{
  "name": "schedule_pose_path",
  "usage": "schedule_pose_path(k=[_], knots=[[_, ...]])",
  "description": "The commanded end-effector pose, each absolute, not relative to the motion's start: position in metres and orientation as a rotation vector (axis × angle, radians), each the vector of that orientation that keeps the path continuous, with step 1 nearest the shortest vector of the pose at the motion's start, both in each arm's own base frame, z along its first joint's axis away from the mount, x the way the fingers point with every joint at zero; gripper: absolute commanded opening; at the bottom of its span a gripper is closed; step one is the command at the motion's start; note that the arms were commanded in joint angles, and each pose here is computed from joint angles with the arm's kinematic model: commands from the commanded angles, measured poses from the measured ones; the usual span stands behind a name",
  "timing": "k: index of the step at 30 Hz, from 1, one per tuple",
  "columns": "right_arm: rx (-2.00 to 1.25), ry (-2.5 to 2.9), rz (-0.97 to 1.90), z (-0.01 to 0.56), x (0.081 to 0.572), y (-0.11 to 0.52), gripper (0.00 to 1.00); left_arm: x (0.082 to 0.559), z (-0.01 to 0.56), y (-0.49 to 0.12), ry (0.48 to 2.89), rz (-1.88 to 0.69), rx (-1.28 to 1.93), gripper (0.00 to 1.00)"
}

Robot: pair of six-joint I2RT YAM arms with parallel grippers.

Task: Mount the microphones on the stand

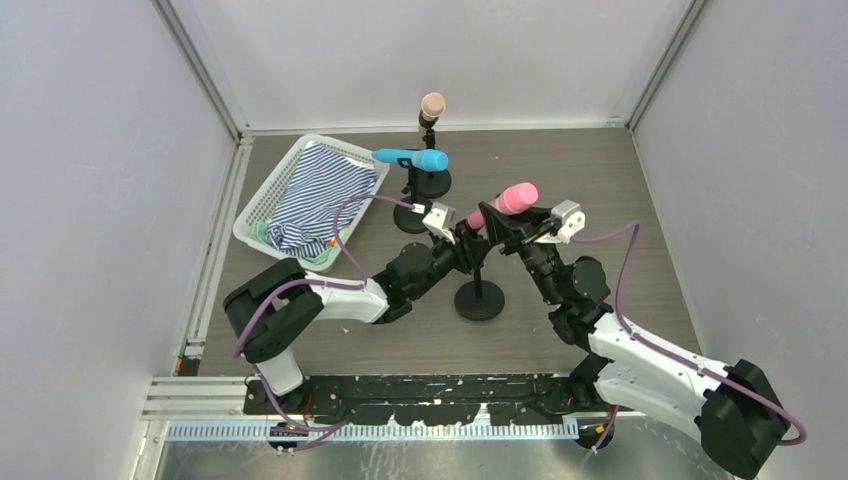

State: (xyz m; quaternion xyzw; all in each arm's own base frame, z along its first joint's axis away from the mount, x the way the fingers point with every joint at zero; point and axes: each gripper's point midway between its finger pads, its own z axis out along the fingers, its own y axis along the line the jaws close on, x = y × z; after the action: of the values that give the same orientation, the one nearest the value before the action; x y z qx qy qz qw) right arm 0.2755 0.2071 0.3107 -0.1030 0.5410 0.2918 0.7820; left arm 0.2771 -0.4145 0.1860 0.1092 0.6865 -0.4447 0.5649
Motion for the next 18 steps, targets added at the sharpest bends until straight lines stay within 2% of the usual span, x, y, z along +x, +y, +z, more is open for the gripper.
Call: schedule_pose_path(k=[1,18], knots=[[-0.524,1.786,0.520,0.119,0.256,0.220,0.01,0.227,0.207,-0.444,1.534,-1.155,0.505,0.01],[-0.541,1.846,0.513,0.090,0.251,0.219,0.01,0.223,0.216,-0.438,1.499,-1.157,0.516,0.01]])
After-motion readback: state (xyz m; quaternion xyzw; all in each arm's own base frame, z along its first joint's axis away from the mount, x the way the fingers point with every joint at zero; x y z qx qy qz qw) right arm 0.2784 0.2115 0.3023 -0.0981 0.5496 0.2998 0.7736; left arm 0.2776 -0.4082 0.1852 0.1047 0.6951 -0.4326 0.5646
